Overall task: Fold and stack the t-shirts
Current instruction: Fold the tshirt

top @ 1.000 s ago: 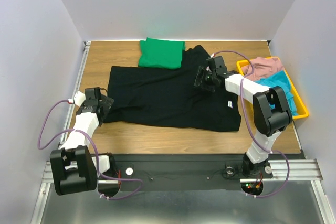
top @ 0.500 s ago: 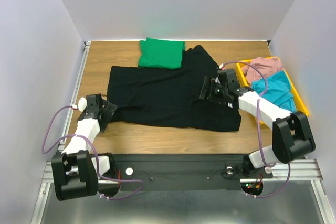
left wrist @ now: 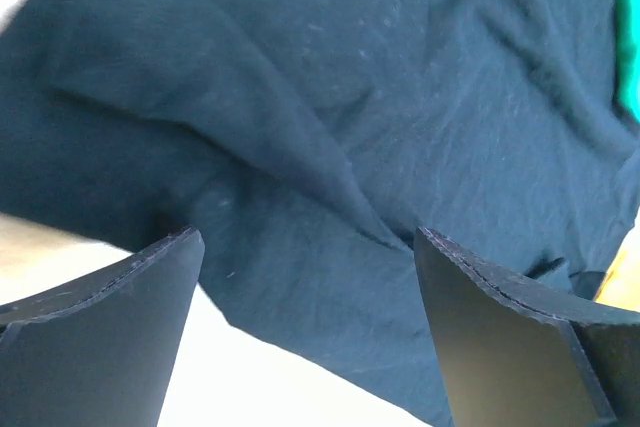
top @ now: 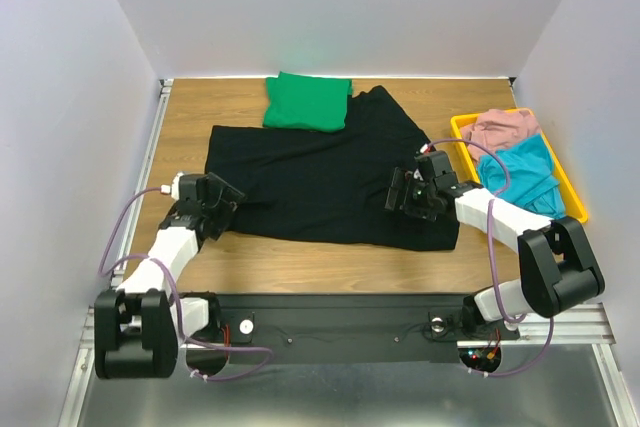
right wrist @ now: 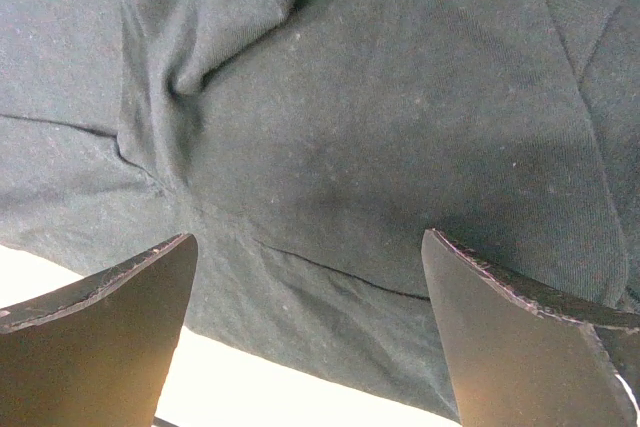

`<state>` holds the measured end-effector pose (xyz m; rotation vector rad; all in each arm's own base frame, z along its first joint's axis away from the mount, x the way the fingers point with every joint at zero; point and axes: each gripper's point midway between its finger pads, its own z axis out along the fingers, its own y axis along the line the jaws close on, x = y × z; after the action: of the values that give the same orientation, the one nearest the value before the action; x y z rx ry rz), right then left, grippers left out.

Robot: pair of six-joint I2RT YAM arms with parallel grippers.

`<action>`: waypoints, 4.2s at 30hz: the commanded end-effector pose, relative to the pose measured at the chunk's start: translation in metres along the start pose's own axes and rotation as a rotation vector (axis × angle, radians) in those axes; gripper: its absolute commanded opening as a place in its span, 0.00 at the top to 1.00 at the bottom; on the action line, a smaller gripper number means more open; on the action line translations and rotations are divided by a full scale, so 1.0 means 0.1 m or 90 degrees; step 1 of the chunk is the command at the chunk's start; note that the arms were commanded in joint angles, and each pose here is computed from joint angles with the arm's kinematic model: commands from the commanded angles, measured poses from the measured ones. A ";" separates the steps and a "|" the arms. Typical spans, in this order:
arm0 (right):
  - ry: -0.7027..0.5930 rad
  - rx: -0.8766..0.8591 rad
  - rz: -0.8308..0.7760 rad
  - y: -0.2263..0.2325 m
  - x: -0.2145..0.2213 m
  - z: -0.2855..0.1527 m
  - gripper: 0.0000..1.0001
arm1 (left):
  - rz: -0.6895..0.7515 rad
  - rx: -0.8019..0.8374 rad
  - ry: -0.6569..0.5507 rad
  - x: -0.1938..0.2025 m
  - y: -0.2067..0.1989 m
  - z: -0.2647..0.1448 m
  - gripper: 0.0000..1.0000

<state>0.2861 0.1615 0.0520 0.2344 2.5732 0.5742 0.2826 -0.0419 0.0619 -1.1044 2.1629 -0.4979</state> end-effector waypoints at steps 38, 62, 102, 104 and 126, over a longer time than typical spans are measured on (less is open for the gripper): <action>-0.067 0.115 0.085 -0.39 0.13 -0.50 0.00 | -0.068 -0.314 -0.228 -1.10 0.61 0.00 0.02; -0.046 0.262 0.189 -0.93 0.60 -0.63 0.00 | -0.076 -0.220 -0.099 -0.74 0.67 0.54 0.22; -0.174 0.268 0.236 -0.93 0.25 -0.86 1.00 | -0.086 -0.238 -0.076 -0.29 0.99 -0.03 1.00; -0.174 0.305 0.258 -1.01 0.33 -1.04 1.00 | -0.115 -0.233 -0.091 -0.27 0.98 -0.18 1.00; -0.127 0.401 0.334 -1.19 0.68 -1.48 0.99 | -0.199 -0.159 -0.083 -0.03 0.86 -0.38 1.00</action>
<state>0.1515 0.0303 0.0862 1.1010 2.4142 -0.0271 0.2126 0.0141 0.0418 -1.5663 1.9887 -0.2755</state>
